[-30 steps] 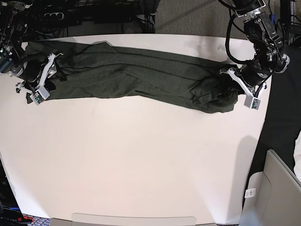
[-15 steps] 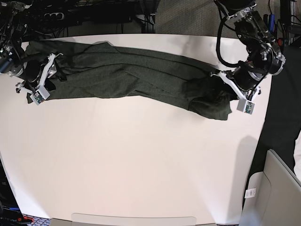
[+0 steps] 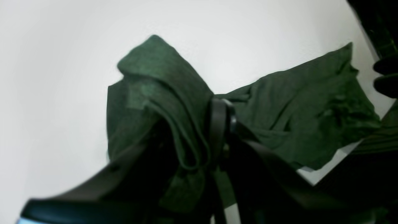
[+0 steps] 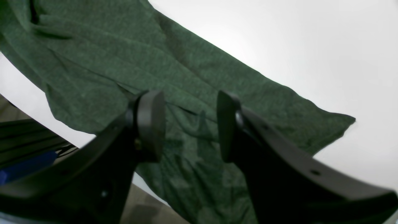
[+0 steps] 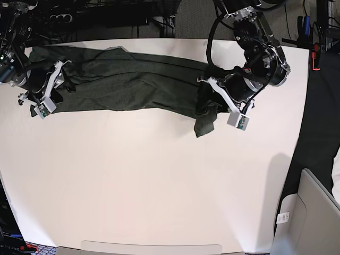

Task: Fold the T-shirt properly
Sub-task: 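Fold the strip end with the left gripper toward the right gripper, then regrasp both strip ends with the right and left grippers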

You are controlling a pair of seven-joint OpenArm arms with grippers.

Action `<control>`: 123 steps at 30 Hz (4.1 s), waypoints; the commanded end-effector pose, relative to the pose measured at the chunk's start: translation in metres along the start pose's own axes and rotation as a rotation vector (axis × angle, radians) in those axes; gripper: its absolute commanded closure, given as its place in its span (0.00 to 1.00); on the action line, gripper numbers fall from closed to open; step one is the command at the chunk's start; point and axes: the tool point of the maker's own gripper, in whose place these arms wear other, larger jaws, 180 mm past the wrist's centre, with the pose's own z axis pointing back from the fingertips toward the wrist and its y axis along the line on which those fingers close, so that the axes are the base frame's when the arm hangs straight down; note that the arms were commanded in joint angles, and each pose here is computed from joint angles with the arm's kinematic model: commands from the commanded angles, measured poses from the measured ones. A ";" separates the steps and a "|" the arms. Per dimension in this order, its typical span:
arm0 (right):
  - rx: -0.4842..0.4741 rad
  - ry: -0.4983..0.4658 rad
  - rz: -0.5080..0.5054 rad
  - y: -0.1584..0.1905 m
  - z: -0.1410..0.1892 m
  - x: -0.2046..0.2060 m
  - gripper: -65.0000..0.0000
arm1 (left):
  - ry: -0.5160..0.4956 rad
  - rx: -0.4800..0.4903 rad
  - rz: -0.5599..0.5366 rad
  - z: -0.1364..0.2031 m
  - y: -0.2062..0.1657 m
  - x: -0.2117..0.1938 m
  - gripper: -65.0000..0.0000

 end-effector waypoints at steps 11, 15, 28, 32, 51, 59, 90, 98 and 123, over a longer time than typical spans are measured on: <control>-0.019 -0.047 0.023 -0.007 0.006 0.016 0.58 | -0.020 -0.234 -0.092 -0.017 -0.072 0.010 0.88; -0.022 -0.053 0.025 -0.009 0.007 0.018 0.58 | -0.026 -0.295 -0.106 -0.020 -0.090 0.011 0.88; -0.023 -0.052 0.025 -0.009 0.007 0.018 0.58 | 0.043 -0.492 -0.224 -0.033 -0.161 -0.002 0.88; -0.022 -0.049 0.024 -0.008 0.006 0.017 0.58 | 0.091 -0.508 -0.189 -0.044 -0.159 -0.015 0.84; -0.043 -0.052 0.011 -0.015 0.011 0.015 0.58 | 0.073 -0.203 -0.156 -0.022 -0.029 0.005 0.58; -0.039 -0.055 0.016 -0.014 0.010 0.017 0.58 | 0.191 -0.127 0.024 -0.012 -0.005 -0.041 0.47; -0.252 0.059 -0.096 -0.065 0.068 -0.044 0.58 | 0.237 -0.279 0.302 -0.051 0.004 -0.082 0.94; -0.370 0.200 -0.171 -0.094 0.072 -0.090 0.58 | 0.156 -0.165 0.310 -0.032 0.060 -0.051 0.93; -0.092 0.076 -0.526 -0.080 -0.023 -0.095 0.42 | 0.171 -0.147 0.321 -0.025 0.066 -0.061 0.93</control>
